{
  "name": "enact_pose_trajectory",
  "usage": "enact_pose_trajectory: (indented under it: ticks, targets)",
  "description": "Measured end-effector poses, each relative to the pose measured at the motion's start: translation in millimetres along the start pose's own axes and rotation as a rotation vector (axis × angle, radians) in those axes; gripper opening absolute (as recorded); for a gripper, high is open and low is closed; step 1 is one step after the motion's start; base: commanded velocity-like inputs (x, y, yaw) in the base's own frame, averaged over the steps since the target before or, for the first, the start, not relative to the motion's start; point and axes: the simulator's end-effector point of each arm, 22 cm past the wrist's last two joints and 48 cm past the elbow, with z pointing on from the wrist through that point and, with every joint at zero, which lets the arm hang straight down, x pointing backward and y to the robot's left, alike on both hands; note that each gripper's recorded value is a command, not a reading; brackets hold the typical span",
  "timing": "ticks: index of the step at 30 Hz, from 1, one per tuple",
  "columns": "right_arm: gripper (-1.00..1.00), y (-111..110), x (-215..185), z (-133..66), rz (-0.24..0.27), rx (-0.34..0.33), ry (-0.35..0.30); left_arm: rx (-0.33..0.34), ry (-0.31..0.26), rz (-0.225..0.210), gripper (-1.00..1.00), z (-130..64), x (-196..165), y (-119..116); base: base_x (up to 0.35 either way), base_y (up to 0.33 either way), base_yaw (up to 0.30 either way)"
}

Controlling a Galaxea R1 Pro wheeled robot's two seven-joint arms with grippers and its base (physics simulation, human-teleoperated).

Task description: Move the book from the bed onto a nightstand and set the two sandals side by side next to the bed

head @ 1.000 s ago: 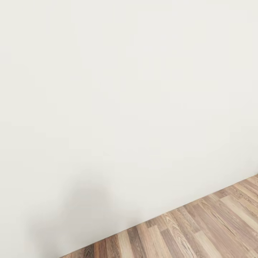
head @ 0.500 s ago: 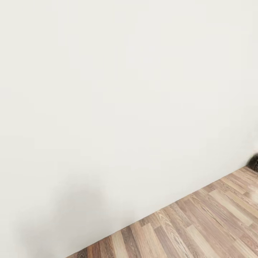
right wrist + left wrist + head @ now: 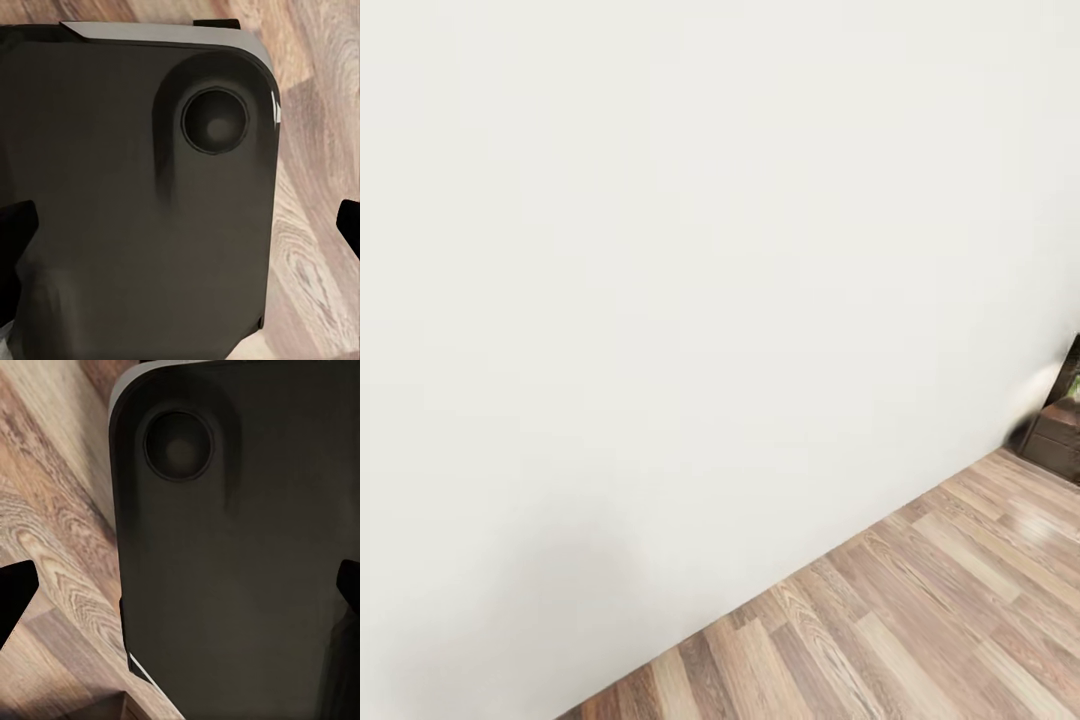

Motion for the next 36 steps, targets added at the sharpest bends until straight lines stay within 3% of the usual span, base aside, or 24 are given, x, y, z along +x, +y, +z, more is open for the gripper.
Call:
enact_pose_trajectory:
  ticks: [36]
  targets:
    - [1.0, 0.5, -0.2, 0.0, -0.002, -0.002, -0.001, 0.0, 0.0, 0.0, 1.0, 0.0, -0.1, 0.0, 0.0, 0.0, -0.186]
